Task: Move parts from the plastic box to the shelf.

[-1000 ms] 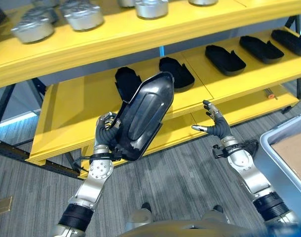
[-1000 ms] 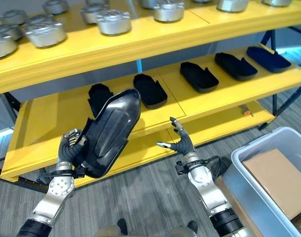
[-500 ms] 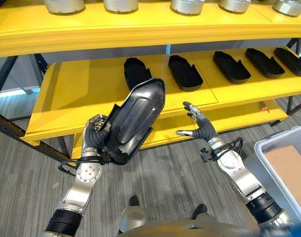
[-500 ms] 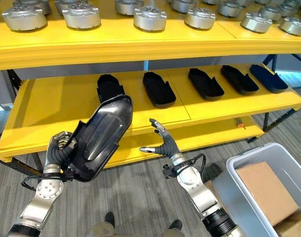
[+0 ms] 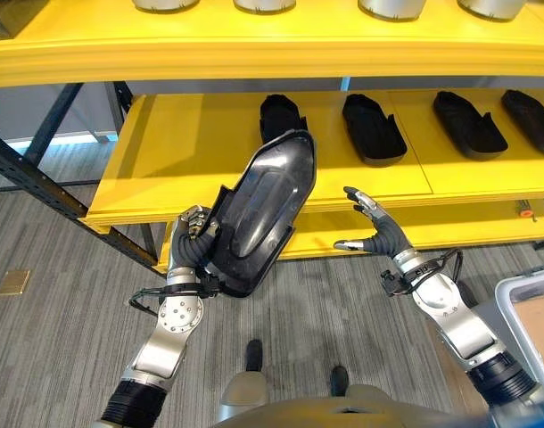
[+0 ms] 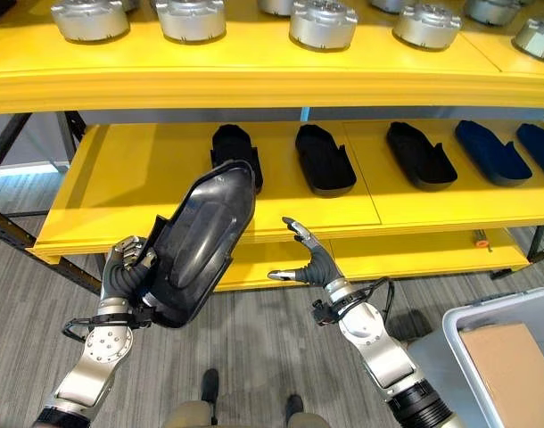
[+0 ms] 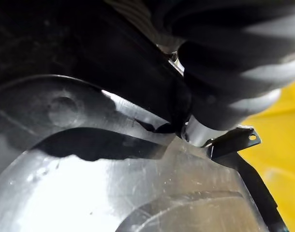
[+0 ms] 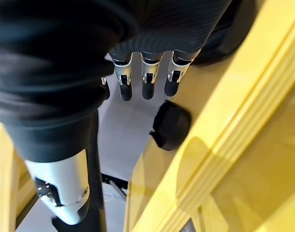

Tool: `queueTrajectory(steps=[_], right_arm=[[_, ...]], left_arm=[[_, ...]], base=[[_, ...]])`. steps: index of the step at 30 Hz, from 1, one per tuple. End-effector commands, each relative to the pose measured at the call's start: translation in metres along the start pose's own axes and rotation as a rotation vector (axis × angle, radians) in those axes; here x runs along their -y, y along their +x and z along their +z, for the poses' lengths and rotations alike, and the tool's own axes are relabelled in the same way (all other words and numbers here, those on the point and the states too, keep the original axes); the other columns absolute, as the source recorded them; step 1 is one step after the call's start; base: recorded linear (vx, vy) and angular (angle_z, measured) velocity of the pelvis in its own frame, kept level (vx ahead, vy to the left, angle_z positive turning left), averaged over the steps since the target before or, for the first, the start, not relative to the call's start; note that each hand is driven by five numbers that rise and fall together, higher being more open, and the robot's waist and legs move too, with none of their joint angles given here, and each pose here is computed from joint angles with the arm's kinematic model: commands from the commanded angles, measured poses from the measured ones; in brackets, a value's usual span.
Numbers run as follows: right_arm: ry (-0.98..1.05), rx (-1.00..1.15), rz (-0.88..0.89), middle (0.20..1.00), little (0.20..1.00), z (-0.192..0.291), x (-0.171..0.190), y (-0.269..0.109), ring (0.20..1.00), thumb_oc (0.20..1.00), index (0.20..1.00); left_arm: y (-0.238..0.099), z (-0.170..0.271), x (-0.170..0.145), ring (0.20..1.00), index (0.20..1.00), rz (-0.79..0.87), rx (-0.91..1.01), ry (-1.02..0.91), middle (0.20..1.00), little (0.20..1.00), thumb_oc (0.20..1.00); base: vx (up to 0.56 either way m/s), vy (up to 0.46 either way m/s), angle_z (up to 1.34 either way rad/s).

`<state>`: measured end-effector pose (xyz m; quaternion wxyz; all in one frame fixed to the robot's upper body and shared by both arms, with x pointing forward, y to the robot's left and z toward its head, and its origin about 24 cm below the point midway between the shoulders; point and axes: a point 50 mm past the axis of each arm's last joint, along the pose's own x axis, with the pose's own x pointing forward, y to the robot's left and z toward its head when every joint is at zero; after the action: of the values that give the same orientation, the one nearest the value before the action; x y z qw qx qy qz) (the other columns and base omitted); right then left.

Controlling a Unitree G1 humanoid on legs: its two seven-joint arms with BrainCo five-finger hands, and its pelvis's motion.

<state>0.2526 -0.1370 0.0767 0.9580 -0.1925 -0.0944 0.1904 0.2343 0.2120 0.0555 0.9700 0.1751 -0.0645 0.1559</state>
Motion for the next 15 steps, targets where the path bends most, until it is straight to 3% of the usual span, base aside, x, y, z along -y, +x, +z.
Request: queueTrajectory(steps=[1,8,15], right_arm=[[-0.045,0.182,0.019,1.000,1.000,0.034,0.004,0.011,1.000,1.000,1.000],[-0.083,0.180,0.005,1.000,1.000,0.028,0.011,0.012,1.000,1.000,1.000],[-0.069,0.175,0.019,1.000,1.000,0.030,0.023,0.005,1.000,1.000,1.000]], left_arm=[[0.022,0.032,-0.014,0.200,0.200,0.116,0.145,-0.073,0.200,0.200,0.200],[0.027,0.032,-0.004,0.200,0.200,0.132,0.128,-0.117,0.200,0.200,0.200],[0.020,0.023,-0.011,0.200,0.200,0.144,0.105,-0.153,0.200,0.200,0.200]], base=[[0.02,-0.126,0.06],[0.00,-0.046,0.22],[0.10,0.367,0.11]])
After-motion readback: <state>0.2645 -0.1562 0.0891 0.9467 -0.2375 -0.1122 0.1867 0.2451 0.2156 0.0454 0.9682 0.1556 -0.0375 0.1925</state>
